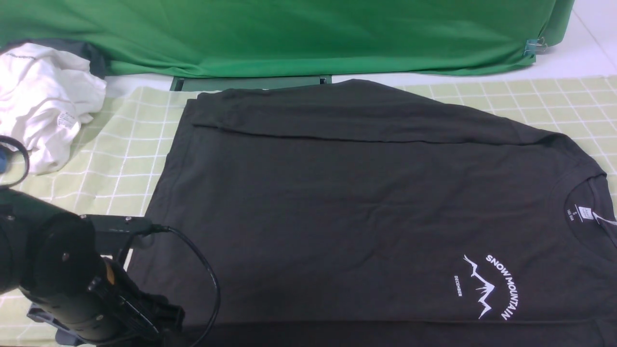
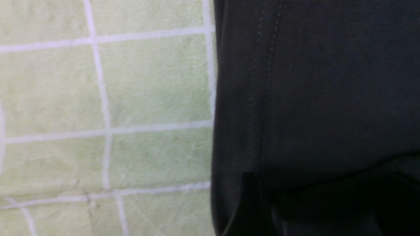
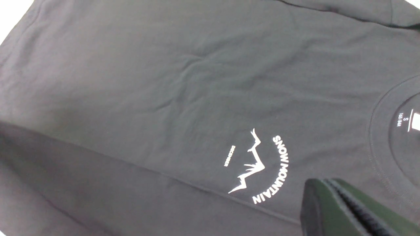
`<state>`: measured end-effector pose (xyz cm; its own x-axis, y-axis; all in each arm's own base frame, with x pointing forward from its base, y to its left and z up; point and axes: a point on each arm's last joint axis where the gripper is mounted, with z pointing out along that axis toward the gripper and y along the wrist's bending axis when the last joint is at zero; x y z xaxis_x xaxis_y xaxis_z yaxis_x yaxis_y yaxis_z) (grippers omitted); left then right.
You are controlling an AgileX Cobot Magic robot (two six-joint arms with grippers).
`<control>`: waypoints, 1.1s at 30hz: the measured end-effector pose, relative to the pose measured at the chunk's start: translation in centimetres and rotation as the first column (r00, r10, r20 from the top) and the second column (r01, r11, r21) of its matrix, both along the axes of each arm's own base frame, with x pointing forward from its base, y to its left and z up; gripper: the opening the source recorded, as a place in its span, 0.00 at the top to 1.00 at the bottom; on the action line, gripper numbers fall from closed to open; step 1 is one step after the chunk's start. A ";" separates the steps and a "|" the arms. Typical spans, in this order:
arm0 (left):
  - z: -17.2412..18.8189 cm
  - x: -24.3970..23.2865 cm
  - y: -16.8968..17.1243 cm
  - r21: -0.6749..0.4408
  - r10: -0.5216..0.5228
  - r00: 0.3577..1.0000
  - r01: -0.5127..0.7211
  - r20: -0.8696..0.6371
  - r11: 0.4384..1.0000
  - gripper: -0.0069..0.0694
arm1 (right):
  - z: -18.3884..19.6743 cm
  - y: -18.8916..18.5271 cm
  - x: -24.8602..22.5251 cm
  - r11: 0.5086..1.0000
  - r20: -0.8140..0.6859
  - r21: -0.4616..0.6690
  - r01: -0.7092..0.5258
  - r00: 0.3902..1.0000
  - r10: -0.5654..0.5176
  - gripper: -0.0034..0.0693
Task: Fold a long-sleeved shirt over a green coffee tablecloth.
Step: 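Grasp the left edge of the dark T-shirt lying flat on the table, then fold the left side of the black T-shirt inward over its body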
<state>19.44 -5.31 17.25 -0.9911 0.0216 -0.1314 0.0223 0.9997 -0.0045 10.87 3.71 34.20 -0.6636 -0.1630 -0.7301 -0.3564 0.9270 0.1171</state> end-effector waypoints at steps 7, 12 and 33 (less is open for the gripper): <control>-1.1 0.1 -0.7 -0.065 0.010 1.000 -0.011 -0.012 0.998 0.25 | 0.0 0.0 0.0 1.000 0.010 -0.004 -0.005 1.000 0.005 0.94; -1.4 0.1 -0.8 -0.073 0.019 0.999 -0.022 -0.035 0.997 0.44 | 0.0 0.0 0.0 1.000 0.011 -0.007 -0.007 1.000 0.008 0.94; 5.3 0.1 -1.0 -0.089 -0.085 0.996 0.085 0.002 0.992 0.84 | 0.2 0.0 0.2 1.000 0.037 -0.005 -0.002 0.999 0.003 0.93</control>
